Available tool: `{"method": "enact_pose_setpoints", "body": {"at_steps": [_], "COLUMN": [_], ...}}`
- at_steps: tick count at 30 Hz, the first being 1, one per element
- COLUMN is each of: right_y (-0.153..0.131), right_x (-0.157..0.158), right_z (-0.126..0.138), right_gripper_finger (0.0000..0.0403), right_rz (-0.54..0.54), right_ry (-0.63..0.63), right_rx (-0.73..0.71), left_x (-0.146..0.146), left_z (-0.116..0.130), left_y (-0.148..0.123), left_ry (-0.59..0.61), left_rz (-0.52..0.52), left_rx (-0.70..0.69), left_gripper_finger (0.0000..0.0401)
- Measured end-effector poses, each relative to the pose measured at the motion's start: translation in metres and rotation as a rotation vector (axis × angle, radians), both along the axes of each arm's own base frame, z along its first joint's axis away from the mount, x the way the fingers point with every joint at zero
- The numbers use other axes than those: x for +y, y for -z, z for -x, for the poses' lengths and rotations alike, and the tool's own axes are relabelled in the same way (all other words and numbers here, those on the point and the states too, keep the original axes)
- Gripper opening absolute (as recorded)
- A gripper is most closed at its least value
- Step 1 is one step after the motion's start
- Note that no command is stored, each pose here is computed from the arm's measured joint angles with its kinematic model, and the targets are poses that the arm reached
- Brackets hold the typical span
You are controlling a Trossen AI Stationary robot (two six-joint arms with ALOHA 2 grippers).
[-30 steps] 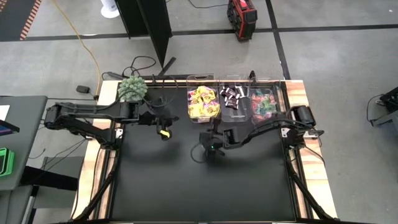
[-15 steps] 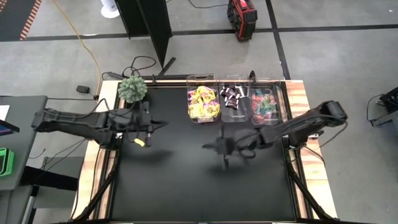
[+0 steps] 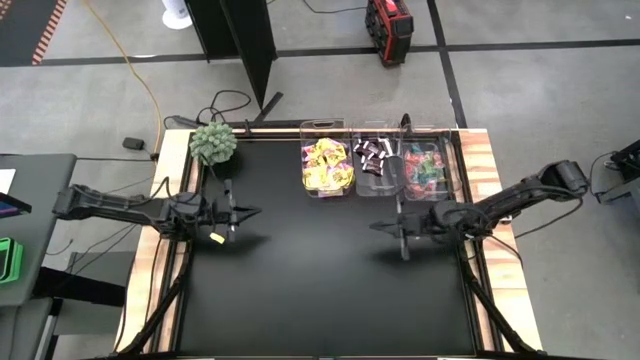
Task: Sort candy
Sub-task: Return to Home Position
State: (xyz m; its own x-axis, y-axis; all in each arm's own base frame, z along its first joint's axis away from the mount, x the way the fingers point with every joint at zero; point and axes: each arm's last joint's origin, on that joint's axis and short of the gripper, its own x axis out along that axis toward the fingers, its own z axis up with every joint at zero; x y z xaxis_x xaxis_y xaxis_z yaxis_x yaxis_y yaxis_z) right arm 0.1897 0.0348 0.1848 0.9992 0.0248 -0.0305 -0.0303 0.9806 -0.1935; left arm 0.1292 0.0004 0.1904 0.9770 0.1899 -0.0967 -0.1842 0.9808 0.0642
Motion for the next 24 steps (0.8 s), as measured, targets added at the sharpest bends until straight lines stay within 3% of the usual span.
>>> {"method": "enact_pose_setpoints", "body": {"at_steps": [5, 9, 24], "right_y": [0.024, 0.035, 0.021], "right_x": [-0.008, -0.013, -0.024], "right_z": [0.029, 0.033, 0.068], "right_gripper_finger": [0.0, 0.0, 0.0], "right_rz": [-0.034, -0.06, -0.071], "right_ry": [0.013, 0.047, 0.086], "right_rx": [-0.101, 0.001, 0.008], "left_x": [0.001, 0.001, 0.002], "left_z": [0.006, 0.008, 0.025], "left_y": [0.022, 0.026, 0.026], "left_ry": [-0.017, -0.027, -0.018], "left_rz": [-0.003, -0.019, -0.041], "left_rx": [-0.03, -0.033, -0.047], "left_gripper_finger": [0.0002, 0.0002, 0.0002]}}
